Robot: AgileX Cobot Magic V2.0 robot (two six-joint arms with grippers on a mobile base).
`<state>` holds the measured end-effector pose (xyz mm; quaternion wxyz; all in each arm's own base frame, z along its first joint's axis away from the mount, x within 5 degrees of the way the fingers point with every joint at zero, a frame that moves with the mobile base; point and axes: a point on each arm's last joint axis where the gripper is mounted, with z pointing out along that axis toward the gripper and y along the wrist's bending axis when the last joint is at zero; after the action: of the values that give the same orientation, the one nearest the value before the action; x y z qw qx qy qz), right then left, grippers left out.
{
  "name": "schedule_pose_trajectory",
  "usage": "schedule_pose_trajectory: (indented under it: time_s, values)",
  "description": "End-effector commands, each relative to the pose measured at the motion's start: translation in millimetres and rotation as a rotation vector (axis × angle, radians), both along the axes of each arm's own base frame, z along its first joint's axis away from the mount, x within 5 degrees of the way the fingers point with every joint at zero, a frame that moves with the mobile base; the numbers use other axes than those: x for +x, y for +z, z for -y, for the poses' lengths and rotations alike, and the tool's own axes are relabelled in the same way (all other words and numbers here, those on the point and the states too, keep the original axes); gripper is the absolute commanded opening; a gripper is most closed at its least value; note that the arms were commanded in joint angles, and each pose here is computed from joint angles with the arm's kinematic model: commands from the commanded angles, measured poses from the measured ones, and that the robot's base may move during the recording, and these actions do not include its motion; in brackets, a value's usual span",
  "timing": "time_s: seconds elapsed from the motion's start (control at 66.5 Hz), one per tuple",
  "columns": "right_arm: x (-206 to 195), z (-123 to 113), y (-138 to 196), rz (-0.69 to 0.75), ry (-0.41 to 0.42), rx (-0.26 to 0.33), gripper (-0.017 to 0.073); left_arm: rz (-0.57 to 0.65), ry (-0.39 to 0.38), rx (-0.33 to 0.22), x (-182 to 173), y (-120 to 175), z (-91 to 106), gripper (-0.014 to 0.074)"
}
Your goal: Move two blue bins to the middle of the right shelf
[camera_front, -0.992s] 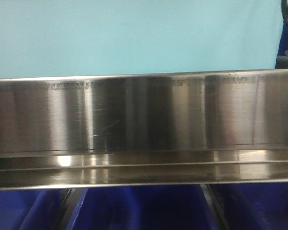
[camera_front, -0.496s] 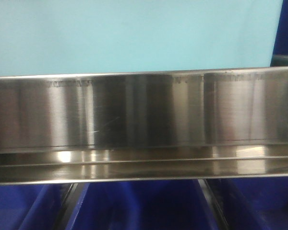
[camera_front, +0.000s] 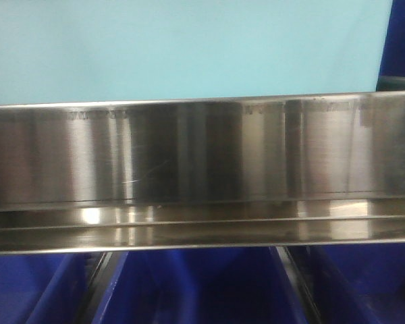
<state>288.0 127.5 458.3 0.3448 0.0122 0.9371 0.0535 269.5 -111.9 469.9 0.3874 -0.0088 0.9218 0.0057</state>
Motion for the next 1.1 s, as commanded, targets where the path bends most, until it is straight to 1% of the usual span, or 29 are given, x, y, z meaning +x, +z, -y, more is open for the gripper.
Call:
schedule_pose_trajectory:
  time_s: [0.0,0.105,0.286,0.406,0.737,0.842,0.977,1.083]
  values:
    - [-2.8,-14.2,7.0,0.052,0.068,0.109,-0.0162,0.046,-0.082,-0.101,-2.6,6.1,13.0,-0.0111]
    - [-3.3,-15.2,6.9,0.046,0.070,0.123,-0.0162,0.048,-0.094,-0.087,-2.6,6.1,12.9,-0.0111]
    - [-3.6,-15.8,6.8,0.042,0.073,0.130,-0.0162,0.048,-0.093,-0.086,-2.5,6.1,12.8,-0.0111]
    - [-3.6,-15.8,6.8,0.042,0.073,0.130,-0.0162,0.034,-0.106,-0.112,-3.5,5.5,15.2,-0.0111]
    - [-3.7,-16.0,6.8,0.041,0.074,0.132,-0.0162,0.031,-0.105,-0.110,-3.3,4.4,15.3,-0.0111]
    - [-3.7,-16.0,6.8,0.041,0.074,0.132,-0.0162,0.007,-0.104,-0.098,-1.8,-3.2,16.1,-0.0111]
    - [-3.7,-16.0,6.8,0.041,0.074,0.132,-0.0162,-0.053,-0.100,-0.074,0.8,-21.7,18.0,-0.0111]
    - [-3.8,-16.1,6.8,0.041,0.074,0.133,-0.0162,-0.062,-0.099,-0.073,1.1,-24.4,18.4,-0.0111]
